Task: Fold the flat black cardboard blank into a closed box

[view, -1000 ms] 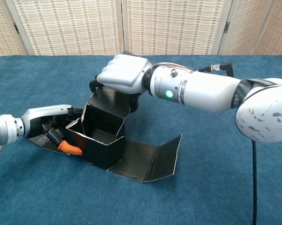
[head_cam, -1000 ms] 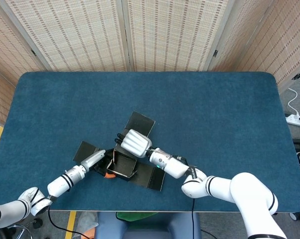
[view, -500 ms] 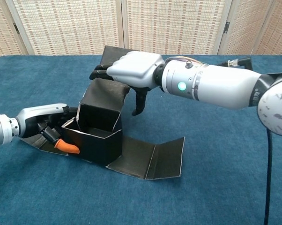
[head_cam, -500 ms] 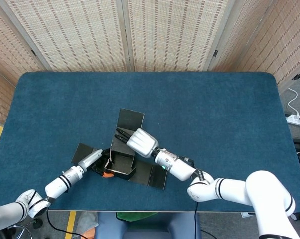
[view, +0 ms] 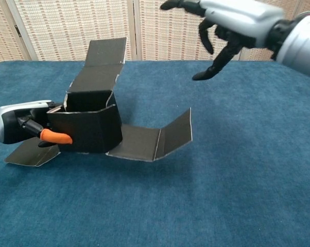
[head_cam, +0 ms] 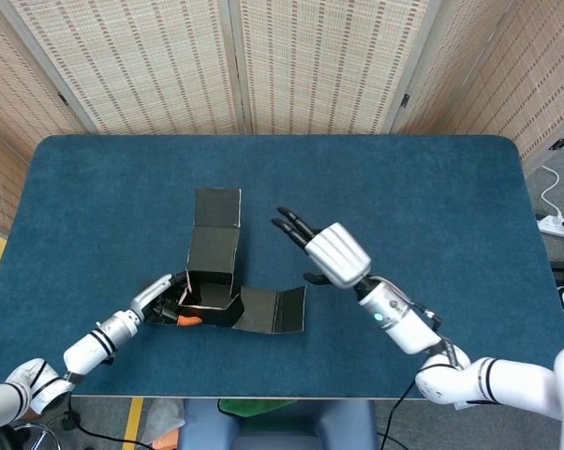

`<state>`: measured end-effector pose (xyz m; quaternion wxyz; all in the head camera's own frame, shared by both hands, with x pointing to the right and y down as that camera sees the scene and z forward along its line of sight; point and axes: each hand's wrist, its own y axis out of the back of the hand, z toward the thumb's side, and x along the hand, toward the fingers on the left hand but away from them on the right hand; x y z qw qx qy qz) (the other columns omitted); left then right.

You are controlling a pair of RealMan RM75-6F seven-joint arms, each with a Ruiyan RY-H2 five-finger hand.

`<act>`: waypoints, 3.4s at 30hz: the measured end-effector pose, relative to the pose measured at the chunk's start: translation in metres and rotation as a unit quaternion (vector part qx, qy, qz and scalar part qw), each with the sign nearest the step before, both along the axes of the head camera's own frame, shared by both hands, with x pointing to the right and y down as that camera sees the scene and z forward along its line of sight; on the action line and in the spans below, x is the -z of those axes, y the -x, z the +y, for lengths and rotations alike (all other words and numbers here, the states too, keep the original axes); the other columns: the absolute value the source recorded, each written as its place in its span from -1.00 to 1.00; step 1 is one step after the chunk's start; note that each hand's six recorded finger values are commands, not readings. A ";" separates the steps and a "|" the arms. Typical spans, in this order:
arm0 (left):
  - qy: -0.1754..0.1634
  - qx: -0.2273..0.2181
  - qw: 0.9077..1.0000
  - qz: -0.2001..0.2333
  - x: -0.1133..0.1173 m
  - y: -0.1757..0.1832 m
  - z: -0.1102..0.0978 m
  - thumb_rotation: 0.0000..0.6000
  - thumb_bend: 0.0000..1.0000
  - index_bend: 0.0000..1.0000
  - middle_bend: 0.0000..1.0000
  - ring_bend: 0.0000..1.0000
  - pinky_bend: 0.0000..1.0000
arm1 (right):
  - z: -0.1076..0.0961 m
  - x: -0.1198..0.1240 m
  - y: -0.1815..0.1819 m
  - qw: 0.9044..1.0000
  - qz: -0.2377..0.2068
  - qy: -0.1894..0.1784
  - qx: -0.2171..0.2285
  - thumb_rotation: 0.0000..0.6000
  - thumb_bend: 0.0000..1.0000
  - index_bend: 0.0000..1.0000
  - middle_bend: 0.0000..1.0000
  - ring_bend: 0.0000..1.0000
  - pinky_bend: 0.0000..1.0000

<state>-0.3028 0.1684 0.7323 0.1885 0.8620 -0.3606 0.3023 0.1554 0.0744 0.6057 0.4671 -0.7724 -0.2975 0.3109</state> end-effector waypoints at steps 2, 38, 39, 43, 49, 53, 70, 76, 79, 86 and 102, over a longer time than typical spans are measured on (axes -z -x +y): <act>0.017 0.026 0.999 0.025 0.006 0.003 -0.003 1.00 -0.61 -0.32 -0.34 0.23 0.68 | 0.001 0.009 -0.020 0.999 -0.035 -0.001 -0.027 1.00 -0.99 -1.00 -1.00 0.31 1.00; 0.065 0.070 0.986 0.140 0.054 -0.003 -0.027 1.00 -0.62 -0.38 -0.39 0.20 0.68 | 0.006 0.015 0.106 0.974 -0.209 -0.090 0.022 1.00 -1.00 -1.00 -0.99 0.34 1.00; 0.061 0.066 0.987 0.136 0.054 -0.003 -0.027 1.00 -0.62 -0.38 -0.39 0.20 0.68 | 0.007 0.016 0.108 0.974 -0.207 -0.091 0.026 1.00 -1.00 -1.00 -0.99 0.34 1.00; 0.039 0.041 0.992 0.115 0.052 -0.003 -0.027 1.00 -0.62 -0.38 -0.39 0.20 0.68 | 0.007 0.020 0.114 0.975 -0.201 -0.091 0.042 1.00 -1.00 -1.00 -1.00 0.33 1.00; 0.004 0.006 0.997 0.077 0.050 -0.006 -0.029 1.00 -0.62 -0.38 -0.39 0.20 0.68 | 0.008 0.019 0.118 0.979 -0.169 -0.097 0.066 1.00 -1.00 -1.00 -1.00 0.32 1.00; -0.010 -0.011 0.998 0.055 0.047 -0.009 -0.031 1.00 -0.62 -0.38 -0.39 0.20 0.68 | 0.015 0.011 0.123 0.981 -0.141 -0.095 0.093 1.00 -1.00 -1.00 -1.00 0.32 1.00; -0.036 -0.096 0.994 -0.028 0.011 -0.036 -0.005 1.00 -0.61 -0.38 -0.40 0.18 0.67 | 0.051 -0.046 0.118 0.967 -0.021 -0.145 0.206 1.00 -1.00 -0.86 -0.64 0.39 1.00; -0.039 -0.117 0.991 -0.047 -0.007 -0.044 0.006 1.00 -0.61 -0.39 -0.40 0.19 0.67 | 0.070 -0.076 0.112 0.963 0.008 -0.147 0.225 1.00 -1.00 -0.86 -0.63 0.41 1.00; -0.049 -0.129 0.989 -0.061 -0.014 -0.045 0.009 1.00 -0.61 -0.39 -0.41 0.18 0.67 | 0.079 -0.087 0.109 0.961 0.015 -0.151 0.233 1.00 -1.00 -0.86 -0.63 0.41 1.00; -0.071 -0.150 0.982 -0.091 -0.027 -0.047 0.017 1.00 -0.61 -0.46 -0.45 0.17 0.67 | 0.093 -0.102 0.107 0.956 0.021 -0.159 0.246 1.00 -0.97 -0.86 -0.62 0.41 1.00; -0.095 -0.169 0.975 -0.112 -0.028 -0.046 0.022 1.00 -0.62 -0.72 -0.58 0.16 0.65 | 0.099 -0.105 0.107 0.954 0.012 -0.164 0.251 1.00 -0.88 -0.59 -0.40 0.44 1.00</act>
